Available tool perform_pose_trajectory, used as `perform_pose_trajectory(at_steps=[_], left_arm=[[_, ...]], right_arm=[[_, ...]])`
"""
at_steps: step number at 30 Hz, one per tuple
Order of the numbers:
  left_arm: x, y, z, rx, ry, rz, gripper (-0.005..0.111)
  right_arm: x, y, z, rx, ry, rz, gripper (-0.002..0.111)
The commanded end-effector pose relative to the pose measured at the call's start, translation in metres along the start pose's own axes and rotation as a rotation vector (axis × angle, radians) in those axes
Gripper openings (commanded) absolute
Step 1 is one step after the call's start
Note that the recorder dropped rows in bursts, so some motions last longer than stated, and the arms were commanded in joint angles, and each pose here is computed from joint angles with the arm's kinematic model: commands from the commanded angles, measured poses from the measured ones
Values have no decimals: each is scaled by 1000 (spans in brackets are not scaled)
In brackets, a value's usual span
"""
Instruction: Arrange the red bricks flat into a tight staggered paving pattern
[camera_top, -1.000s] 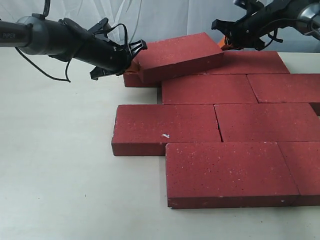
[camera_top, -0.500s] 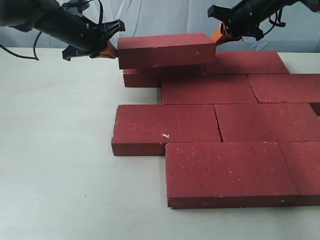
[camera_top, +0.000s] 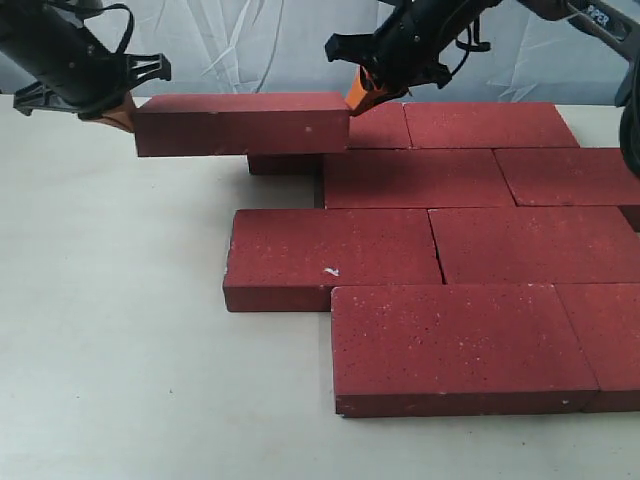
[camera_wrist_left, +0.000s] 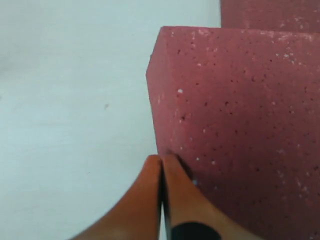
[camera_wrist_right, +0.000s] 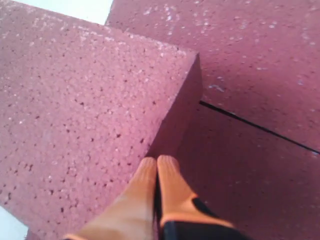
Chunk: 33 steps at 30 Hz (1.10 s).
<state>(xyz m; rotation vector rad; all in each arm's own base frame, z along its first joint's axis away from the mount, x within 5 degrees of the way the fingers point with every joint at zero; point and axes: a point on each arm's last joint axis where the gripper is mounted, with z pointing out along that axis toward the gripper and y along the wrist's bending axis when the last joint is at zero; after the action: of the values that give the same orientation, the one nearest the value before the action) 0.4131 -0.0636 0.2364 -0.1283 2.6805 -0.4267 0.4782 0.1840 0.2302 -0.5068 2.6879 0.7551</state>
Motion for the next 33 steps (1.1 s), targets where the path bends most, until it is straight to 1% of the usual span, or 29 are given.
perform_pose_trajectory(at_steps=[1, 3, 12, 18, 24, 33], left_arm=[[6, 17, -7, 0, -17, -71, 0], [9, 29, -6, -16, -18, -93, 0], [20, 71, 1, -76, -45, -159, 0], [25, 96, 1, -107, -59, -204, 0], [25, 107, 4, -127, -83, -210, 0], [22, 113, 16, -142, -118, -209, 0]], right_arm=[[1, 33, 8, -52, -2, -30, -1], [2, 44, 13, -59, -4, -49, -1], [7, 84, 48, -69, -27, -111, -1], [13, 92, 79, -74, -29, -113, -1], [17, 91, 100, -76, -29, -101, -1], [20, 87, 123, -77, -57, -77, -1]])
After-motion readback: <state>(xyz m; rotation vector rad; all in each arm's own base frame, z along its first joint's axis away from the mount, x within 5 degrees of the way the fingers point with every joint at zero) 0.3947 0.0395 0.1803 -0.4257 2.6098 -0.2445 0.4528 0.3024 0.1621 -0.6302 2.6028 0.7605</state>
